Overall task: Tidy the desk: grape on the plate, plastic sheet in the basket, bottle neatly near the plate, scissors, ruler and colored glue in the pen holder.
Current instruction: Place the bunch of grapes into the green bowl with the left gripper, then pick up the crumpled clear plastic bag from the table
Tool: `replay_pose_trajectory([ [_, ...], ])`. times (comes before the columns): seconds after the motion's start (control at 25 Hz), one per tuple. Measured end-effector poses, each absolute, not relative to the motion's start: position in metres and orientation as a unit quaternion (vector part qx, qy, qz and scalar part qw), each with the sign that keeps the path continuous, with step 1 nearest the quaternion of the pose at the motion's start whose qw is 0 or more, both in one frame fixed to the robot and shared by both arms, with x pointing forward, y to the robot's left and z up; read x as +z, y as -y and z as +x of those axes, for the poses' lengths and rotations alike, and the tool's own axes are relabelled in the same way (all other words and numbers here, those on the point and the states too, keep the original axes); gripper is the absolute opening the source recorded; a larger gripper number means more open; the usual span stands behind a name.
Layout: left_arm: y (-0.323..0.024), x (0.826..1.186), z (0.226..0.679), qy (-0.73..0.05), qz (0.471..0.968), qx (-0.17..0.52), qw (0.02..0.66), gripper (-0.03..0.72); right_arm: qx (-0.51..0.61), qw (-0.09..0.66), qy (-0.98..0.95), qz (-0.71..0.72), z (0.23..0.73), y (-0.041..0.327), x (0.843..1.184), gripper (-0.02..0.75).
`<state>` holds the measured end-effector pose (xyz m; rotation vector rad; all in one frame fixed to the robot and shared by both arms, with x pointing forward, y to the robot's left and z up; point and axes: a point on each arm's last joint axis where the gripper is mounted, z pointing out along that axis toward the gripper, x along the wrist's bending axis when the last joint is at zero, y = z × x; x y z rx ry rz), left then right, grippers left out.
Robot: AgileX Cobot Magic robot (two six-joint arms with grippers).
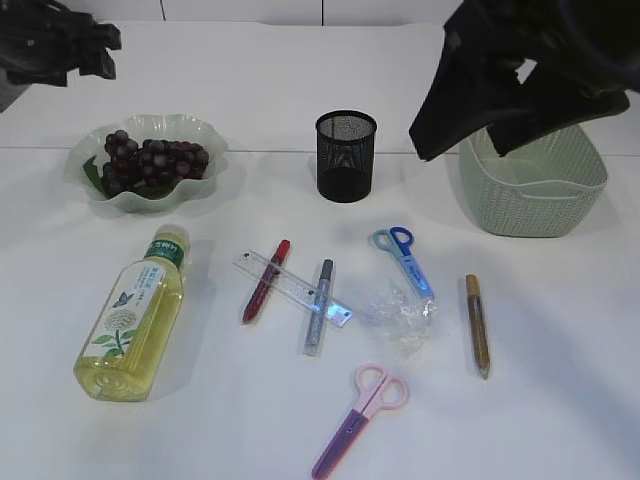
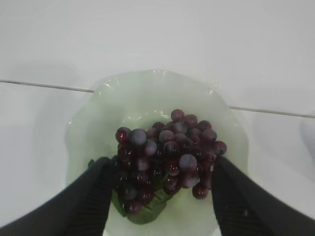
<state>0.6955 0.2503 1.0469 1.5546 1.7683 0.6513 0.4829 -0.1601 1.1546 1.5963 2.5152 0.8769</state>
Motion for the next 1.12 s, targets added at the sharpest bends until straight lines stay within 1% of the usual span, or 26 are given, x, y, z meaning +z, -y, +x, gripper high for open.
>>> replay_pose_trajectory([
  [0.16, -0.254, 1.079, 0.672, -0.689, 0.602, 0.240, 0.324, 0.453, 0.277, 0.029, -0.812, 0.513, 0.484, 0.162, 1.154, 0.585],
  [0.28, -0.256, 1.094, 0.655, -0.699, 0.609, 0.225, 0.300, 0.419, 0.280, 0.035, -0.811, 0.513, 0.485, 0.162, 1.154, 0.585],
  [0.48, -0.260, 1.122, 0.625, -0.705, 0.619, 0.210, 0.274, 0.387, 0.281, 0.035, -0.810, 0.513, 0.485, 0.162, 1.155, 0.585],
  [0.64, -0.262, 1.140, 0.601, -0.706, 0.632, 0.196, 0.253, 0.384, 0.277, 0.034, -0.808, 0.519, 0.485, 0.163, 1.154, 0.585],
  [0.92, -0.267, 1.176, 0.554, -0.706, 0.644, 0.181, 0.234, 0.384, 0.231, 0.030, -0.783, 0.577, 0.482, 0.170, 1.150, 0.585],
  [1.12, -0.268, 1.190, 0.530, -0.697, 0.658, 0.169, 0.227, 0.384, 0.219, 0.027, -0.766, 0.604, 0.486, 0.171, 1.146, 0.585],
])
